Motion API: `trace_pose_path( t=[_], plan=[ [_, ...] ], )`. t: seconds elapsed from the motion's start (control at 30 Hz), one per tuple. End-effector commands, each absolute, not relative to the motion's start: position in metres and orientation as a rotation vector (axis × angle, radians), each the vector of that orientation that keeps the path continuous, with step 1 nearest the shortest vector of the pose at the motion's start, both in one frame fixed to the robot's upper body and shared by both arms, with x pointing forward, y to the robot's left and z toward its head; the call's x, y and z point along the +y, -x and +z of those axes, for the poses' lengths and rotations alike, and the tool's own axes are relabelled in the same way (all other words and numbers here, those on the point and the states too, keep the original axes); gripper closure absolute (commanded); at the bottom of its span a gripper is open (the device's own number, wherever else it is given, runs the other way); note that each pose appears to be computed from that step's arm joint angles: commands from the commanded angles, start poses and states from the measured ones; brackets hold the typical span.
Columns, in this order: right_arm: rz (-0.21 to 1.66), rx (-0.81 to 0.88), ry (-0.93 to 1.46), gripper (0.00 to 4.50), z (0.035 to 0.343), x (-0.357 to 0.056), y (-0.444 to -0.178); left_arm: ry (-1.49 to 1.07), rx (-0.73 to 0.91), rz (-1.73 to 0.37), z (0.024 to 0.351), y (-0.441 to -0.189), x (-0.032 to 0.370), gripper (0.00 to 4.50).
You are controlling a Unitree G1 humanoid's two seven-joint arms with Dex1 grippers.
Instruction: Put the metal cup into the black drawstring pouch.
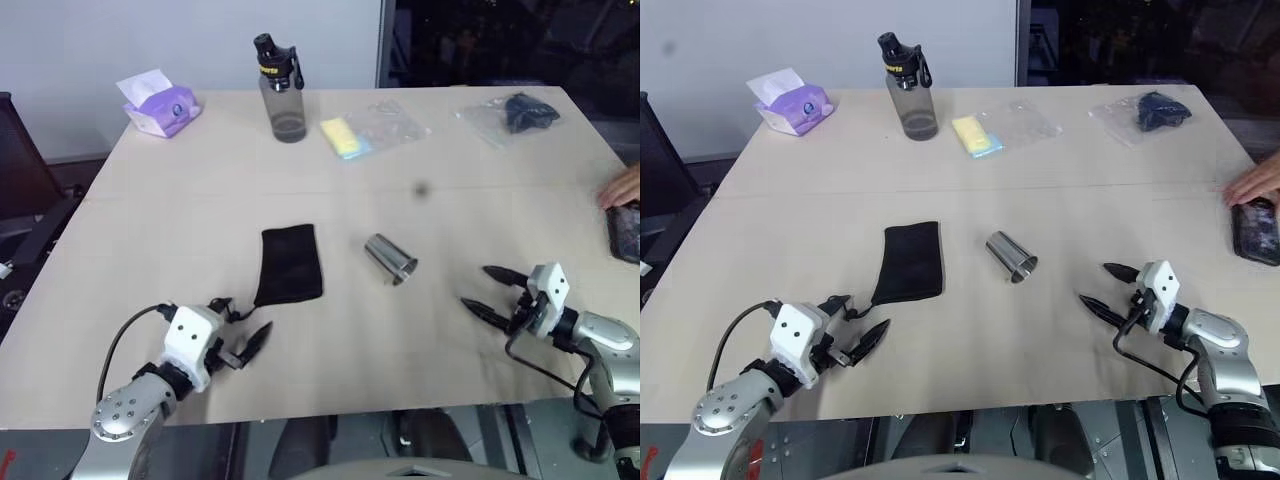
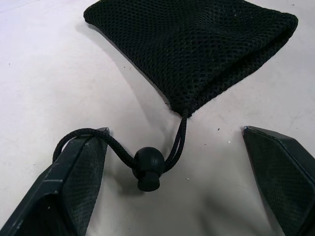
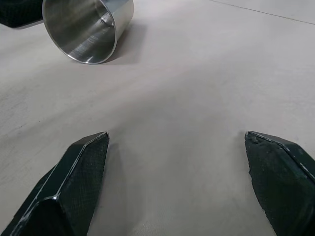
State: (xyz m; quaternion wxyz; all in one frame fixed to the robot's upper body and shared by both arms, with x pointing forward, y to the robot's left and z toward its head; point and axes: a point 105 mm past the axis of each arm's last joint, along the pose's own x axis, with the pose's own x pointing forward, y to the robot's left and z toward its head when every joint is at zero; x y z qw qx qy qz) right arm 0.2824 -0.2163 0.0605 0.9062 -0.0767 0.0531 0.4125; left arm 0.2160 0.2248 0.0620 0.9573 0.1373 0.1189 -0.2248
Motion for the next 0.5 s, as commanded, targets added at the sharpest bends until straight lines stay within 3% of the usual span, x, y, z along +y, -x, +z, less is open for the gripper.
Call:
trace_pose_path(
  t=[0.03,0.5],
  plan=[
    [0.843,0.074,0.153,0.04,0.0669,-0.2211,-0.2819,-0.281,0.283,-0.453,0.0548,-0.2106,0.2283,0.00],
    [0.851,0.056,0.144,0.04,0.0686,-0.2199,-0.2804,-0.258,0.266,-0.473,0.0560,-0.2100,0.2215,0.00]
  ],
)
